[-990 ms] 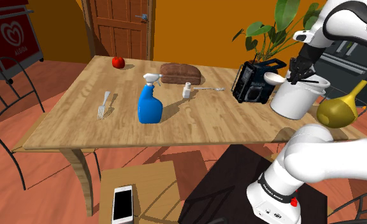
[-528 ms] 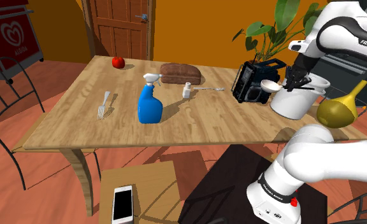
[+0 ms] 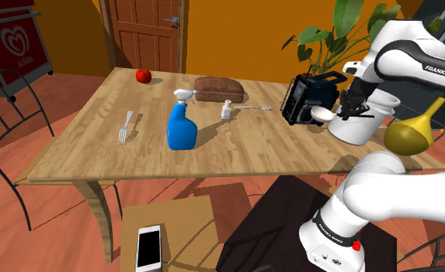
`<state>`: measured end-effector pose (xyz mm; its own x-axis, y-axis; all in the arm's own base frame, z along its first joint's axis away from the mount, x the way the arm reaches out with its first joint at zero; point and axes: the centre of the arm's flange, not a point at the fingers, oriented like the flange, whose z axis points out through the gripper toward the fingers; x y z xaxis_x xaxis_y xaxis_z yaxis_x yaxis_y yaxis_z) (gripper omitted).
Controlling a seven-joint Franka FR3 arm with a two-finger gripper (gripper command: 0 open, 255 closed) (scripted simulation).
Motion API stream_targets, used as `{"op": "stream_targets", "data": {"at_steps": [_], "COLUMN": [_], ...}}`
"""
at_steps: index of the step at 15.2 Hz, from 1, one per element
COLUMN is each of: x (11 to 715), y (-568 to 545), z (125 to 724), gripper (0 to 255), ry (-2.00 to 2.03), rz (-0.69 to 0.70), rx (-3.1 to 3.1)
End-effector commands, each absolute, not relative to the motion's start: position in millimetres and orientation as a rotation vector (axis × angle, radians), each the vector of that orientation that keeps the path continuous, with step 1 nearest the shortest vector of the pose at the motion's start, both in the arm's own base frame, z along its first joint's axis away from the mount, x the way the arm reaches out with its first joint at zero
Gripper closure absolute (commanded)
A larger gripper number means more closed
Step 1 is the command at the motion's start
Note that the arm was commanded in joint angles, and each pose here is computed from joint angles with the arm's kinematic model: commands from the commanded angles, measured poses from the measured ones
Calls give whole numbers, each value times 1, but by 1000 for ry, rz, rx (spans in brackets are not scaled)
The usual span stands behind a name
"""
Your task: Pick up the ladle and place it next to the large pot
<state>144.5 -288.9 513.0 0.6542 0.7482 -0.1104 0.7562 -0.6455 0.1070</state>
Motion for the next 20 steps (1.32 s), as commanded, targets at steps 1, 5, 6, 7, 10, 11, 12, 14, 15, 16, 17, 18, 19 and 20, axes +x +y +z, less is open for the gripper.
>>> {"op": "stream_targets", "data": {"at_steps": [1,5,6,7,10,11,12,14,15,16,17,18,19,20], "x": [144,144,144,144,144,144,144,144,144,144,144,144,144,144], "y": [-288,-288,-288,-288,-288,-288,-288,-288,-288,-288,-288,-288,-288,-288], "z": [502,481,476,471,455,449,444,434,428,423,418,412,407,402], "gripper": [255,255,255,255,255,255,255,255,255,255,255,255,255,255], "ry": [1247,1247,1247,1247,1247,1247,1247,1247,1247,1247,1247,1247,1247,1247], "rz": [-84,-84,-84,-84,-84,-84,-84,-84,-84,-84,-84,-84,-84,-84], "rx": [2725,2725,2725,2725,2725,2725,2725,2725,2725,2725,2725,2725,2725,2725]}}
